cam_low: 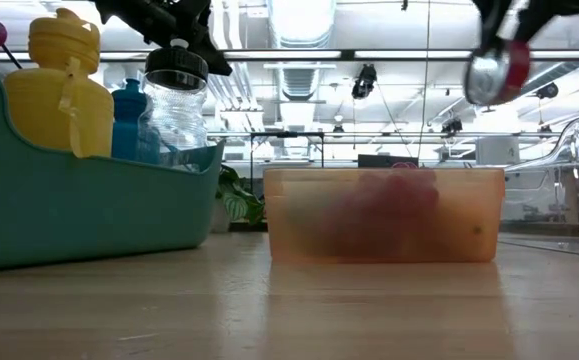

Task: Pick & Place Food Item
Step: Put the red tuna can into the transparent bin

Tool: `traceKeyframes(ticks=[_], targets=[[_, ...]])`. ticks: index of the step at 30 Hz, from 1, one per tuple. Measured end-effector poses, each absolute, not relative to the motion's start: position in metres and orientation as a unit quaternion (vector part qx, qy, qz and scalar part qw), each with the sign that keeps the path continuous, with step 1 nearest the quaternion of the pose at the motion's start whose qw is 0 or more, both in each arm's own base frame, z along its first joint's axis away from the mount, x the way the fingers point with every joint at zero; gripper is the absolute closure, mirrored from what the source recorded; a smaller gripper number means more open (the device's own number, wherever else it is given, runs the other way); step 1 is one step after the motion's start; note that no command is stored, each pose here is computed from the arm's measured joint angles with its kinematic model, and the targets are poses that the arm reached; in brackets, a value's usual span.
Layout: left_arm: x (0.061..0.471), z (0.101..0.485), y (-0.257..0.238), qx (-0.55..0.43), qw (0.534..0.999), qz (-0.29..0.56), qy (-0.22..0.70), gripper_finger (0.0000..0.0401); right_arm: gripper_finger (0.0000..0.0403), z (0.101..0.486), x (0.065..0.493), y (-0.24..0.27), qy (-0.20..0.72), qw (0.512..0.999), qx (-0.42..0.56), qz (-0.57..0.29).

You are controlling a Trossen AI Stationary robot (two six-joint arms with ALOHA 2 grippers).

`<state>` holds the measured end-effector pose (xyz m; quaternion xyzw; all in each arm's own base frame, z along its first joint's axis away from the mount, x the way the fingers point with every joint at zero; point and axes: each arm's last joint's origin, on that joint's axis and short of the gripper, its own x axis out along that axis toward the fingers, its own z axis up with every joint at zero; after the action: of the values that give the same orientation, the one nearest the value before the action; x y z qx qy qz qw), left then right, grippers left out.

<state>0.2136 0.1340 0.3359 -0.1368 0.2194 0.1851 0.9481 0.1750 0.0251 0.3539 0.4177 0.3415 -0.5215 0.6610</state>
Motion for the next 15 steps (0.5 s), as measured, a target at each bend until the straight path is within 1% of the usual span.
traceKeyframes(ticks=[5,15], targets=[[0.214,0.336,0.134,-0.137,0.948,0.185,0.219,0.0379,0.026,0.327,0.159,0.03,0.364,0.627,0.437,-0.532],[0.214,0.336,0.134,-0.137,0.948,0.185,0.219,0.0379,0.026,0.276,0.153,0.034,0.387,0.61,0.464,-0.512]])
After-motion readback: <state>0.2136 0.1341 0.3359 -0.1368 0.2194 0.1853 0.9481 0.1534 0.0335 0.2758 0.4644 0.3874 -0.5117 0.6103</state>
